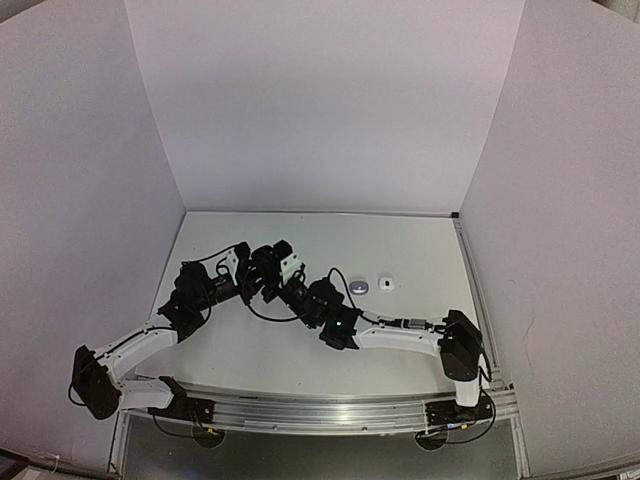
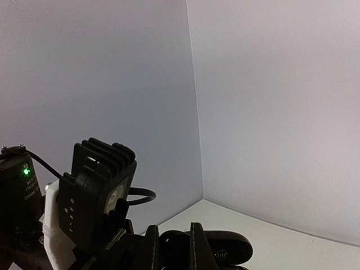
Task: Insert the wireless bluetooth earbuds into the charging case
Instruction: Insert the left earbud into the left side groove of the charging case.
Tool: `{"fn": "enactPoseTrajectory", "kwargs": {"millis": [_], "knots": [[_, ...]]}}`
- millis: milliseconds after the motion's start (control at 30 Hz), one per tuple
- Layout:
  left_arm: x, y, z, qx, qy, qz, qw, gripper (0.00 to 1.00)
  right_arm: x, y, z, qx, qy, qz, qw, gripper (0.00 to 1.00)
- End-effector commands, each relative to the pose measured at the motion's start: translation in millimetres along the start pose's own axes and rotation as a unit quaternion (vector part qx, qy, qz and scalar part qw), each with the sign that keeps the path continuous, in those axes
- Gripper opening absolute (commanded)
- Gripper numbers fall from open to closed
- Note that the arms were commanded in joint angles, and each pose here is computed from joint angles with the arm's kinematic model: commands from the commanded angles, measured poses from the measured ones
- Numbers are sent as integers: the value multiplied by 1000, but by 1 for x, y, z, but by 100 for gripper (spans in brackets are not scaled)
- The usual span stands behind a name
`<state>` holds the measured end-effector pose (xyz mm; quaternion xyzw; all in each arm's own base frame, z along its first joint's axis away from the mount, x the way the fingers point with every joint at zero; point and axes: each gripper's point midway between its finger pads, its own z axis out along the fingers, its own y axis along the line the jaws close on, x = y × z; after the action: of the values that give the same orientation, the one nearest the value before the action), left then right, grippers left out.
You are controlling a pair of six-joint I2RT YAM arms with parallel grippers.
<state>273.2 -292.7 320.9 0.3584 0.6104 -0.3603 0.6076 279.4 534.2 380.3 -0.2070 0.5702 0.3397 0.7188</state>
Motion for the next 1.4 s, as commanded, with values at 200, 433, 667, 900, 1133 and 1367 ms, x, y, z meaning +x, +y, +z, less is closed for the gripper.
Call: {"fn": "enactPoseTrajectory", "kwargs": {"millis": [200, 433, 667, 900, 1133, 1367], "knots": [[-39, 0, 2, 2, -53, -1, 999, 0, -2, -11, 5, 20, -43, -41, 998, 0], [-50, 12, 0, -19, -70, -15, 997, 0, 18, -10, -3, 5, -21, -43, 999, 0], [-48, 15, -1, -25, -64, -12, 998, 0, 21, -4, -13, -22, -12, -33, 999, 0], [-47, 14, -1, -26, -60, 6, 998, 0, 27, -4, -17, -30, -2, -35, 999, 0], [-50, 13, -2, -24, -57, 29, 998, 0, 37, -6, -15, -22, 20, -46, 998, 0], [-50, 10, -2, -19, -54, 34, 998, 0, 38, -8, -14, -15, 29, -50, 998, 0]]}}
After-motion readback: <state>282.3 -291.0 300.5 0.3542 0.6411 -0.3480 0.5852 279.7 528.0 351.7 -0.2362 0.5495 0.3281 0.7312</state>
